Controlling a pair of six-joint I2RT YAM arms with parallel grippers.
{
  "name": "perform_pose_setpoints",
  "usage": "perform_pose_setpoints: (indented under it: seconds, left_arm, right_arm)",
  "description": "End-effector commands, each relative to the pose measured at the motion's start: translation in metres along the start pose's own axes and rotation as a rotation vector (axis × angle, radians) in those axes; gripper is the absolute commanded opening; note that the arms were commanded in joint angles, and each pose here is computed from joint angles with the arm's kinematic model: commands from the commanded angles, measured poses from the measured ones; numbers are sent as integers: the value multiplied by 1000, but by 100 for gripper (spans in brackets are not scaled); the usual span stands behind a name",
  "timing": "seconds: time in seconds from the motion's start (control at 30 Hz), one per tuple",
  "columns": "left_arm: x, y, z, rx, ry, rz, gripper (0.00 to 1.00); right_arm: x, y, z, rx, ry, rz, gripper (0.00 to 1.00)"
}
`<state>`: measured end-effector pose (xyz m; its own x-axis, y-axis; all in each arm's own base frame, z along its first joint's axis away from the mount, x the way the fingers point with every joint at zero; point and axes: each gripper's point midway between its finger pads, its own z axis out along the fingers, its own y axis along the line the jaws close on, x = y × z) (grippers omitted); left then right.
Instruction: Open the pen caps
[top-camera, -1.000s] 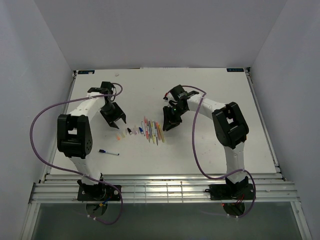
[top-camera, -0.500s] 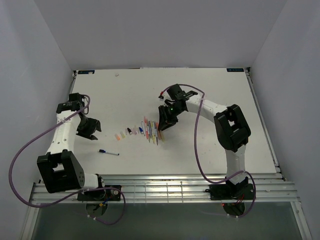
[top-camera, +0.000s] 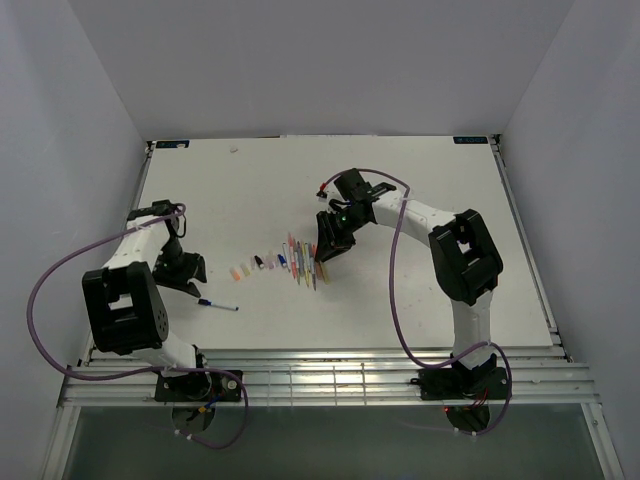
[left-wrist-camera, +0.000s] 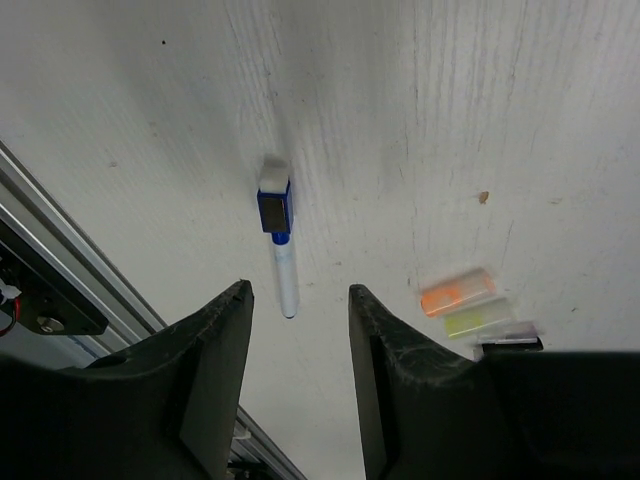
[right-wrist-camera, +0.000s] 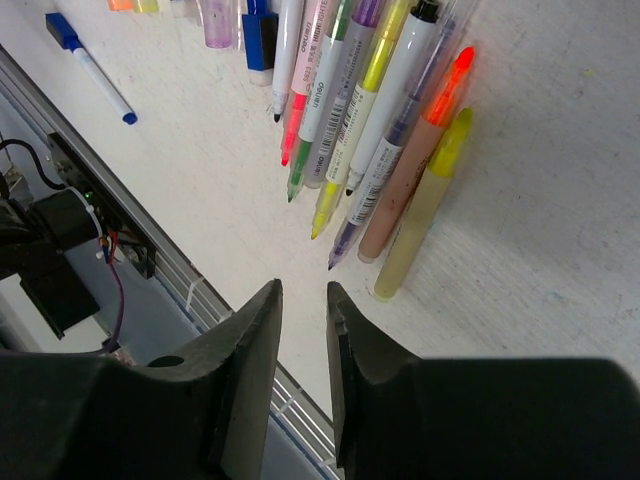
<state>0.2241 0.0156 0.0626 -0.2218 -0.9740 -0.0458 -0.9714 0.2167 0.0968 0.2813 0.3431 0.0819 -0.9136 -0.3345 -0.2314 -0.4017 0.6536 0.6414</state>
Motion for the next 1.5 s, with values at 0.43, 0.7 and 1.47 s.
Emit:
perform_pose_setpoints:
  seconds: [0.43, 0.7, 1.47]
  left_arm:
    - [-2, 1, 32, -17, -21, -74, 52]
    - [0, 3, 45, -22, -19, -73, 51]
    - [-23, -34, -53, 300, -213, 144, 0]
  right_arm:
    - [-3, 16, -13, -42, -32, -46, 30]
    - [-5, 15, -13, -36, -35, -46, 30]
    - [-25, 95, -67, -129, -76, -213, 43]
